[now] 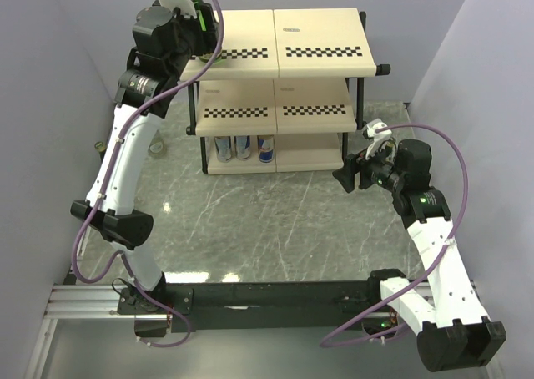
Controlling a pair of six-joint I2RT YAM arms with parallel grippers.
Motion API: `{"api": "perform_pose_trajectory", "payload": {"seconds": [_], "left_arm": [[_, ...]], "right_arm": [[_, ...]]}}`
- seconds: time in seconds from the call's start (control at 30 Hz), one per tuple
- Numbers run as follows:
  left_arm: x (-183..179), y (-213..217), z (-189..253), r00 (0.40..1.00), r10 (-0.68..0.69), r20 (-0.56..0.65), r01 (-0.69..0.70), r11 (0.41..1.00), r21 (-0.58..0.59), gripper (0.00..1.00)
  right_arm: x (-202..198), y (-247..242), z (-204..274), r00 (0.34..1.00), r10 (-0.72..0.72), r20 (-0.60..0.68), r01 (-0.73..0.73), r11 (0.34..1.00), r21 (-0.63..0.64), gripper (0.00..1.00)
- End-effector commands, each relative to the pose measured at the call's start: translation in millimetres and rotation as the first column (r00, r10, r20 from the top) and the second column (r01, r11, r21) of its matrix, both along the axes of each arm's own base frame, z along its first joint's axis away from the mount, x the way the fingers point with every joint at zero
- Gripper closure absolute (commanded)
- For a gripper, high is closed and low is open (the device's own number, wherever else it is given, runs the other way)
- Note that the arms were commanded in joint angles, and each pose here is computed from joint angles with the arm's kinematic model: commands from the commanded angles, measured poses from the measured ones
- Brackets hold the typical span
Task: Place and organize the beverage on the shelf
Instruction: Place the drink on the shelf.
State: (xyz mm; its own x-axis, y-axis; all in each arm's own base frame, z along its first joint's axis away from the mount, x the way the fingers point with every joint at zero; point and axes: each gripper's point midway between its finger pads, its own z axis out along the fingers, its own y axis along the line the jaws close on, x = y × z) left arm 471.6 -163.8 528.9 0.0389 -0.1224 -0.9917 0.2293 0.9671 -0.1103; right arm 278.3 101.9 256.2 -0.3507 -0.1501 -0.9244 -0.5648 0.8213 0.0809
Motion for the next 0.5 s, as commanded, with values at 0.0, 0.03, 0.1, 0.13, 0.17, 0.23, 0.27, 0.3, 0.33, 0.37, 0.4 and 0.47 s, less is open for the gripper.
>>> {"api": "perform_pose_trajectory", "payload": {"seconds": [0.0, 0.03, 0.1, 0.13, 0.17, 0.23, 0.27, 0.3, 0.33, 0.37, 0.4, 0.47], "left_arm": [[-38, 13, 96, 0.964, 0.007, 0.265, 0.025, 0.992, -0.12, 0.82], [-37, 13, 95, 0.965, 0.007, 0.262, 0.026, 0.992, -0.121, 0.81], [-35, 12, 93, 0.967, 0.006, 0.256, 0.025, 0.993, -0.119, 0.77], [-34, 12, 92, 0.967, 0.008, 0.255, 0.023, 0.993, -0.118, 0.75], [-33, 11, 91, 0.967, 0.006, 0.255, 0.025, 0.993, -0.118, 0.73], [-31, 11, 89, 0.968, 0.009, 0.252, 0.022, 0.993, -0.119, 0.72], [-29, 10, 88, 0.968, 0.009, 0.25, 0.022, 0.993, -0.12, 0.69], [-30, 10, 89, 0.968, 0.009, 0.253, 0.023, 0.992, -0.121, 0.68], [-29, 10, 88, 0.968, 0.009, 0.252, 0.023, 0.992, -0.123, 0.67], [-28, 9, 88, 0.968, 0.007, 0.251, 0.025, 0.992, -0.123, 0.65], [-27, 9, 88, 0.968, 0.009, 0.252, 0.024, 0.992, -0.124, 0.64], [-26, 9, 87, 0.968, 0.01, 0.25, 0.022, 0.992, -0.125, 0.61]], "right_arm": [[1, 1, 7, 1.0, 0.008, 0.027, -0.009, 1.0, 0.008, 0.21], [1, 1, 7, 1.0, 0.01, 0.026, -0.01, 1.0, 0.008, 0.21], [1, 1, 6, 1.0, 0.01, 0.026, -0.01, 1.0, 0.008, 0.21], [1, 1, 7, 1.0, 0.008, 0.026, -0.009, 1.0, 0.008, 0.21], [1, 1, 6, 1.0, 0.009, 0.025, -0.009, 1.0, 0.006, 0.21], [1, 1, 7, 1.0, 0.01, 0.026, -0.01, 1.0, 0.008, 0.21], [1, 1, 6, 1.0, 0.008, 0.026, -0.009, 1.0, 0.008, 0.21], [1, 1, 6, 1.0, 0.01, 0.024, -0.01, 1.0, 0.008, 0.21], [1, 1, 6, 1.0, 0.009, 0.024, -0.009, 1.0, 0.007, 0.21], [1, 1, 6, 1.0, 0.009, 0.024, -0.009, 1.0, 0.007, 0.21], [1, 1, 6, 1.0, 0.01, 0.023, -0.01, 1.0, 0.008, 0.21], [1, 1, 6, 1.0, 0.01, 0.024, -0.01, 1.0, 0.008, 0.21]]}}
